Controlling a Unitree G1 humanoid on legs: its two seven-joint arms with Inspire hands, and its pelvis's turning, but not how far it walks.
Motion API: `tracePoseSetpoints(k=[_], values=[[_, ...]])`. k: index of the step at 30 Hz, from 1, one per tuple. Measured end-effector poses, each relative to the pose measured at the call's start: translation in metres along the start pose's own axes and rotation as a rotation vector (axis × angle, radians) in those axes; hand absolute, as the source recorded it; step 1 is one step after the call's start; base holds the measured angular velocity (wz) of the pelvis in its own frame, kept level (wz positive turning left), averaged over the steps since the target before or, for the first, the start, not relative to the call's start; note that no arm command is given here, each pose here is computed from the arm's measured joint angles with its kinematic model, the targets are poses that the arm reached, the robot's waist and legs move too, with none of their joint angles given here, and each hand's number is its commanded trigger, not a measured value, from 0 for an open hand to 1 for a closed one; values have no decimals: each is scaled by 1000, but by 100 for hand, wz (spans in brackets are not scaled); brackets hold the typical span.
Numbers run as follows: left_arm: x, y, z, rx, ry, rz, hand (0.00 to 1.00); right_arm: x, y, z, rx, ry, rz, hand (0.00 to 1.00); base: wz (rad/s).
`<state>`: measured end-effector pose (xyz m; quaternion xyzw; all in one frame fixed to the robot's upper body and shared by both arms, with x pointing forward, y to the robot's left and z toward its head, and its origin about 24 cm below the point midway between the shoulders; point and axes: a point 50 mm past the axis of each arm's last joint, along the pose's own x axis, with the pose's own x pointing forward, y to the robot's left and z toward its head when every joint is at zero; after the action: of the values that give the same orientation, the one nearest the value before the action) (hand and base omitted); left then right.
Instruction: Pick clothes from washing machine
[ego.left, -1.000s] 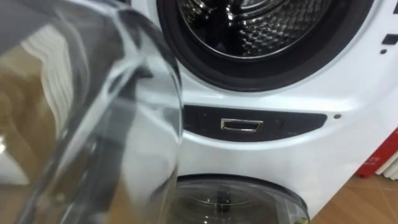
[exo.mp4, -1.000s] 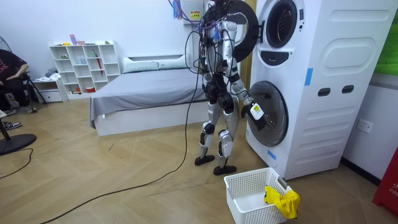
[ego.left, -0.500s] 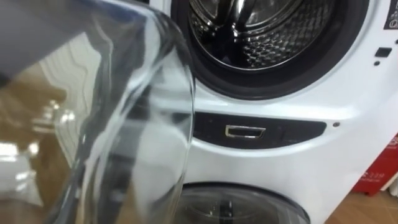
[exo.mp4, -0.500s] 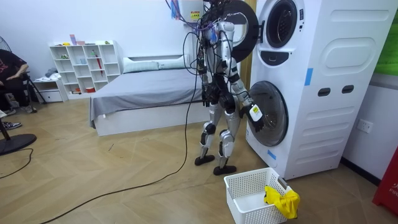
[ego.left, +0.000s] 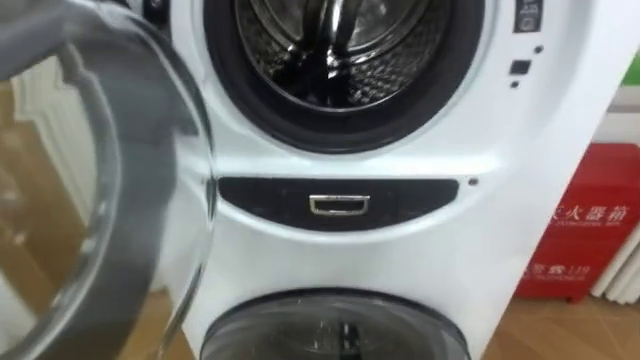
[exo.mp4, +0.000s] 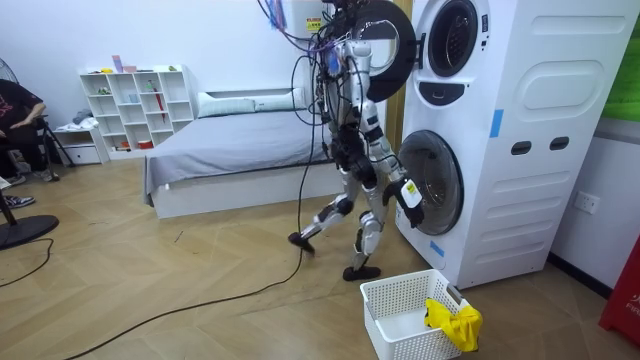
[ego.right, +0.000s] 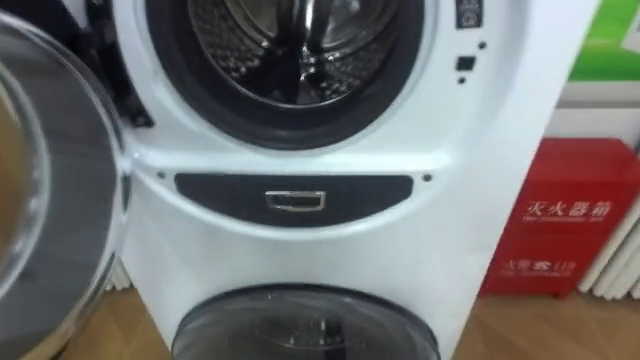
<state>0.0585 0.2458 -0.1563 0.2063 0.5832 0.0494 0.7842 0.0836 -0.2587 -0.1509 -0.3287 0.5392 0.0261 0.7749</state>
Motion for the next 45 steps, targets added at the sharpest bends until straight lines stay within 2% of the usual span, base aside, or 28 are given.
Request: tracePoseSetpoints(k=[4,7,9,12,15,20,23,26,34,41,45], values=[[5,3,41,6,-111,7,0,6,-11,32,21,-88,-51,0,11],[6,2,53,3,-150,1,0,7,-18,53,51,-160,-76,0,11],[6,-1,54,13,-152,-10,0,7,-18,54,47,-167,-78,0,4],[5,-1,39,-30,-108,-7,0,6,-21,61,23,-198,-93,0,-15],[4,-2,20,-59,-52,-8,0,5,-18,50,18,-161,-84,0,31],[3,-4,14,-68,-52,-8,0,4,-18,41,36,-155,-83,0,50],[1,-3,7,-99,-35,1,0,3,-12,46,37,-174,-63,0,-47],[2,8,7,-160,-44,51,0,2,-5,62,15,-233,-33,0,-58],[2,7,15,-214,-100,52,0,1,-1,60,-7,-232,-12,0,-14],[-4,1,-16,-270,-12,52,0,-1,2,43,-5,-198,-1,0,17],[-5,-1,-25,-413,30,72,0,-2,3,35,25,-184,-11,0,25]])
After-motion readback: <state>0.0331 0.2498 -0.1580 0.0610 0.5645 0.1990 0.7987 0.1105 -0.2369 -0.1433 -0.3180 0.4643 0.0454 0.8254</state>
